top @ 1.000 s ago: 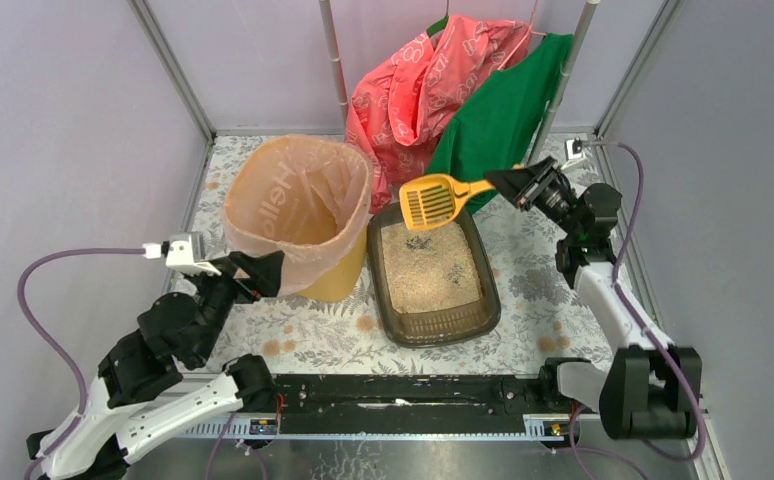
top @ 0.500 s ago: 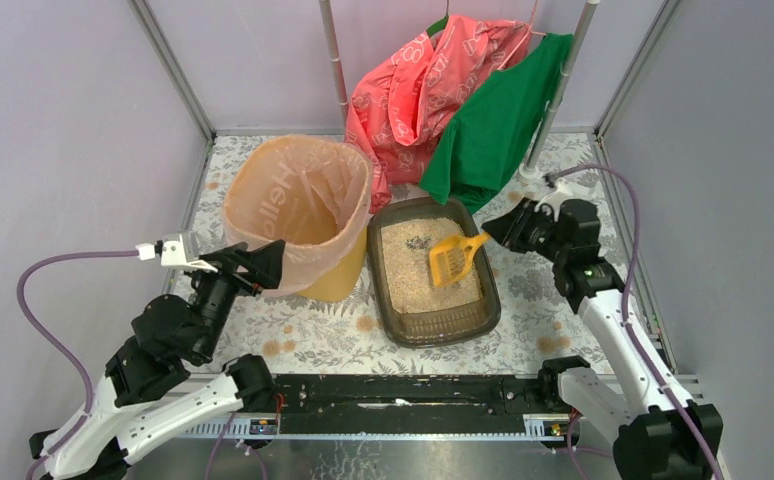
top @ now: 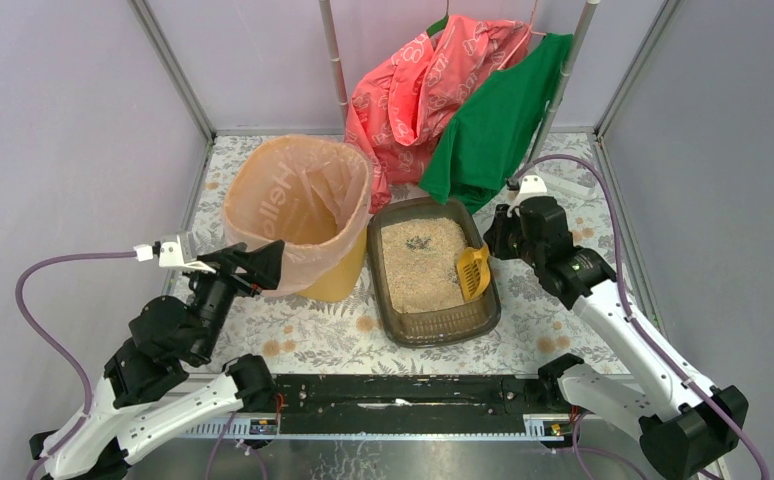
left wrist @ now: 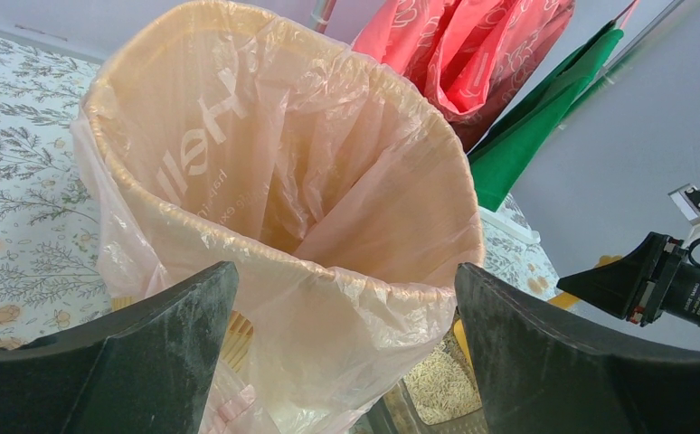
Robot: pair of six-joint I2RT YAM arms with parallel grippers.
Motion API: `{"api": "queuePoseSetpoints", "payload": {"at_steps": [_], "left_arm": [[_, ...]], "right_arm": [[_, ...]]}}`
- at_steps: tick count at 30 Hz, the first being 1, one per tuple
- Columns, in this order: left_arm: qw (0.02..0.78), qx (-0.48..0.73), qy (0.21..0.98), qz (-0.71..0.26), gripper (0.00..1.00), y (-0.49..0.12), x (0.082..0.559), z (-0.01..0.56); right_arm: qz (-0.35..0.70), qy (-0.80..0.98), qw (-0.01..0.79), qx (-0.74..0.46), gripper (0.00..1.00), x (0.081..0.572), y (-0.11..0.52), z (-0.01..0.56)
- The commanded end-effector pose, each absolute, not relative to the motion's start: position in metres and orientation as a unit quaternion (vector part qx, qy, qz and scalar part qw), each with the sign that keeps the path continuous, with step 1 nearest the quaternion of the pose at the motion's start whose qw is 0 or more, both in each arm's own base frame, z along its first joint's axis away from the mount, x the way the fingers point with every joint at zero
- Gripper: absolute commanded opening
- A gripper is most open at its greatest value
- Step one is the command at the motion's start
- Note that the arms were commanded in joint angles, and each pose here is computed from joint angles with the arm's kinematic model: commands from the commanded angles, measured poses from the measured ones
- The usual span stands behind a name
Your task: Clean the litter box
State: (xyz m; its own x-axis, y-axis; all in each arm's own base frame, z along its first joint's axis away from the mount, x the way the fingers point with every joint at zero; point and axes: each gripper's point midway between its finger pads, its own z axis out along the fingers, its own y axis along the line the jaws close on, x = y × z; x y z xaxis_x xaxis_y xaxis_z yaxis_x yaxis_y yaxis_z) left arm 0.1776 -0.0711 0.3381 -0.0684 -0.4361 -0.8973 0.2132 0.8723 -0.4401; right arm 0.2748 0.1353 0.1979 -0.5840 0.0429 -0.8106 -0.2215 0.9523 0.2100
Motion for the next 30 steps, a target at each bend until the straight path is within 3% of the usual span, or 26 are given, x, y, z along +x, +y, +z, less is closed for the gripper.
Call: {"api": "queuePoseSetpoints", "payload": {"at_steps": [1, 14, 30], "left_arm": [[0.686, -0.091, 0.671, -0.266, 0.99, -0.069, 0.174, 0.354], [0.683, -0.088, 0.676, -0.263, 0.99, -0.073, 0.176, 0.352], [0.68, -0.083, 0.68, -0.263, 0.99, -0.077, 0.176, 0.351]], "right_arm": [[0.07, 0.878, 0.47, -0.064, 0.0, 0.28, 0.111, 0.206], [0.319, 0.869, 0.378, -0.024, 0.0, 0.247, 0.192, 0.137], [0.449, 0.835, 0.317, 0.035, 0.0, 0.239, 0.23, 0.102]]}}
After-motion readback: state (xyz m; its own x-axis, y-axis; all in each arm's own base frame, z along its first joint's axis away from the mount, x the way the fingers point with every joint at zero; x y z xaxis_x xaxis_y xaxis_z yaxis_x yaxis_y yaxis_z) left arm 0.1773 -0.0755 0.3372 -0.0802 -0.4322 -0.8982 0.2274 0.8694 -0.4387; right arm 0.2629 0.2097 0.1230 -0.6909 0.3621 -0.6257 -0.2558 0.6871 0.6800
